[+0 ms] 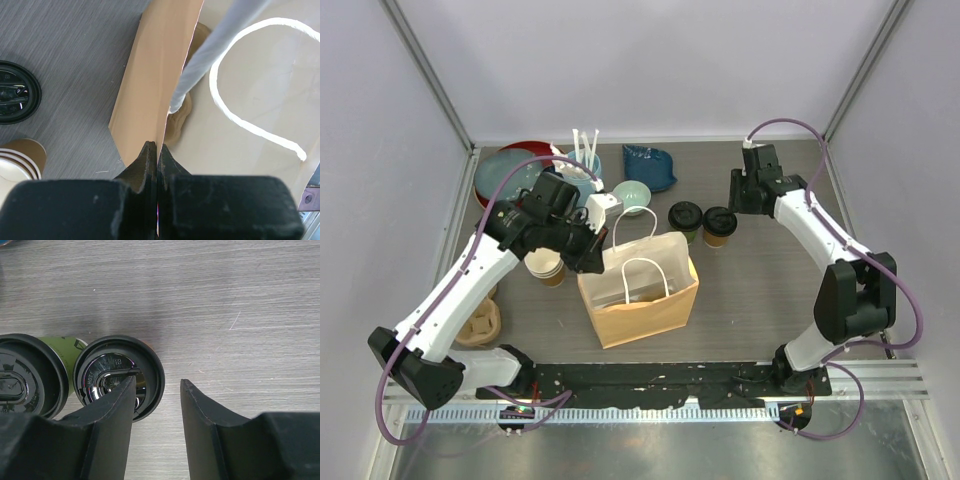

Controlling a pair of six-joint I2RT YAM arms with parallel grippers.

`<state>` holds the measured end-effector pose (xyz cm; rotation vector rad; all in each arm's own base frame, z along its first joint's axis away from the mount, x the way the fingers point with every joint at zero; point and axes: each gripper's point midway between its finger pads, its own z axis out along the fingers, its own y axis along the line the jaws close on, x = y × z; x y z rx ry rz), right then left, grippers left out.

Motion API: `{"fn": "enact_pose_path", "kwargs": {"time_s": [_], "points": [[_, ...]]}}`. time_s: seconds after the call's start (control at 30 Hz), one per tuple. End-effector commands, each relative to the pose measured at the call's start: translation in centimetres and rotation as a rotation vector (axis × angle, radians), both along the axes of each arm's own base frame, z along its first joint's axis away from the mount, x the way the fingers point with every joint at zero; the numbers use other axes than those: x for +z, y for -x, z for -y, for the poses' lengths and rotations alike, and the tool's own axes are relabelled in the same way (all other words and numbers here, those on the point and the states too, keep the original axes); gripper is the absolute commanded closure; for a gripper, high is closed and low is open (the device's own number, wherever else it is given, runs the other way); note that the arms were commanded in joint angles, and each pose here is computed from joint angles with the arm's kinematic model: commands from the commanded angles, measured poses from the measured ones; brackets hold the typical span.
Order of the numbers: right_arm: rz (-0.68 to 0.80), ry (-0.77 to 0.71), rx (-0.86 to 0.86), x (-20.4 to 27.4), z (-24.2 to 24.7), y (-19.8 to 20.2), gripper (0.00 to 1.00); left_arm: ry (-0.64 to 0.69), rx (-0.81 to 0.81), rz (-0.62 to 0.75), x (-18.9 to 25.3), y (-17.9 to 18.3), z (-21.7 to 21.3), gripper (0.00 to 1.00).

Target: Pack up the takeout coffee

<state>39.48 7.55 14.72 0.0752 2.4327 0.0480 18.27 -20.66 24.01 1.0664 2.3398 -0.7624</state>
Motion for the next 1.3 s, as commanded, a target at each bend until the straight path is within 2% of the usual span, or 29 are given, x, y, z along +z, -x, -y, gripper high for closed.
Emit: {"fn": "enact_pose_path", "kwargs": {"time_s": [0.0,0.47,0.6,1.0,1.27], "points": [[0.049,0.01,0.014,1.7,-0.1,-1.5,0.55,0.043,-0.028,0.036,1.6,0.4,0.3,1.0],[-0.055,0.003,0.068,-1.5,-1.0,-1.1,0.67,0.044,-0.033,0.025,1.5,0.5,0.4,1.0],[-0.059,0.003,0.071,-1.3,-0.9,-0.9,0.68,0.043,-0.037,0.026,1.5,0.5,0.4,1.0],[0.057,-0.007,0.085,3.8,-0.9,-0.7,0.66,0.044,-0.038,0.029,1.6,0.6,0.3,1.0],[-0.008,-0.014,0.101,1.4,-1.0,0.3,0.64,0.046,-0.04,0.031,1.8,0.7,0.3,1.0]]}}
